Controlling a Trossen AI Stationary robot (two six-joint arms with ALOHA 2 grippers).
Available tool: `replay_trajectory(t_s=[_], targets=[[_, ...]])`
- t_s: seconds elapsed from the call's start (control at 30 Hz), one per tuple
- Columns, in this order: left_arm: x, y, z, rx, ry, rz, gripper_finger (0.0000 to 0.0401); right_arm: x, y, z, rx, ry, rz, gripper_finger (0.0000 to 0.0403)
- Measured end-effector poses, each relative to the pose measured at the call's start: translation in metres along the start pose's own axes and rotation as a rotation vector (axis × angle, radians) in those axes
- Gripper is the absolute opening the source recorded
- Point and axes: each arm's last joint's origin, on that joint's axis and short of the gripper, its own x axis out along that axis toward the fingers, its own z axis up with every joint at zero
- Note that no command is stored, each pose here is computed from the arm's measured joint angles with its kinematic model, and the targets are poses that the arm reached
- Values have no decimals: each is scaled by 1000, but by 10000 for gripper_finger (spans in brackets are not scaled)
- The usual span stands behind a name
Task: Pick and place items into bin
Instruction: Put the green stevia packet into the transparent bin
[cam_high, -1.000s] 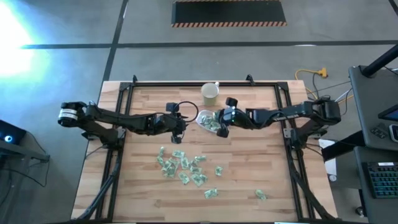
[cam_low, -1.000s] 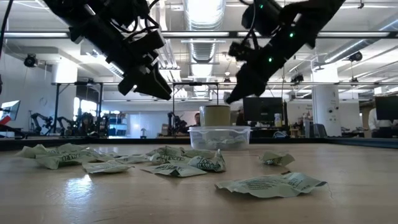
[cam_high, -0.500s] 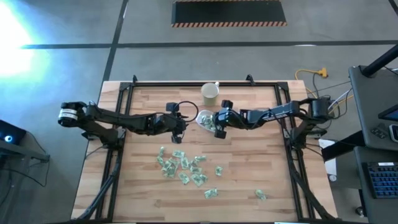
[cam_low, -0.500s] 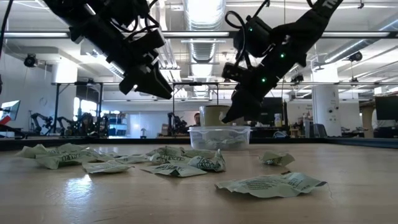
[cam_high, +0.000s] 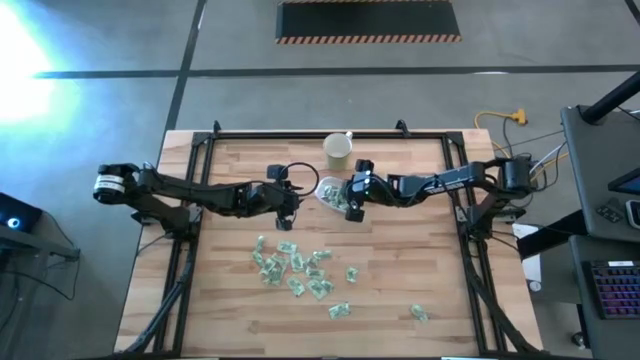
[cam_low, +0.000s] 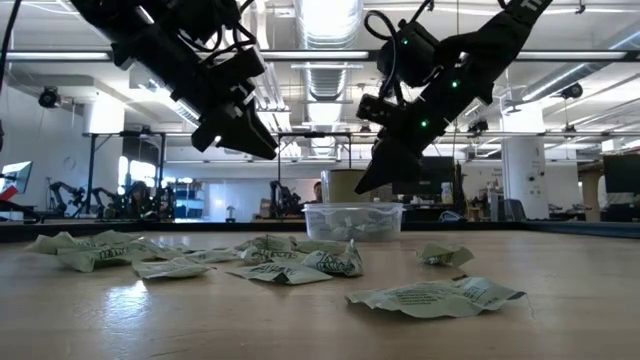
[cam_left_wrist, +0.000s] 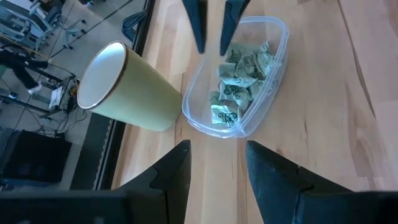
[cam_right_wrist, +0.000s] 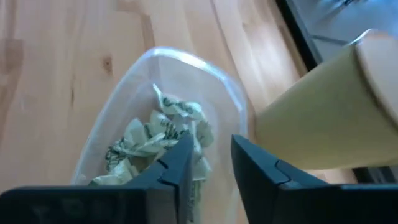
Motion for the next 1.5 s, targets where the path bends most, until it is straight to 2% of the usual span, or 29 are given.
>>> replay_trajectory(t_s=[0.17, 0.4, 0.5, 0.63, 0.73, 1.2, 1.5], targets=[[-1, -5, -10, 22, 101, -45, 137, -14, 0, 9, -69, -48, 7, 125], [-13, -14, -28, -72, 351, -134, 137, -36, -1, 13, -119, -55, 91, 121], [-19, -20, -34, -120, 424, -223, 137, -43, -3, 14, -122, -51, 106, 113], [-22, -28, -32, -172, 399, -392, 137, -48, -5, 14, -122, -49, 106, 103], [-23, -33, -28, -189, 354, -478, 137, -51, -6, 15, -117, -53, 106, 97], [-16, -57, -23, -179, 252, -593, 137, -52, -4, 12, -114, -33, 141, 75], [4, -74, -29, -167, 286, -614, 137, -52, -3, 13, -117, -33, 143, 77]])
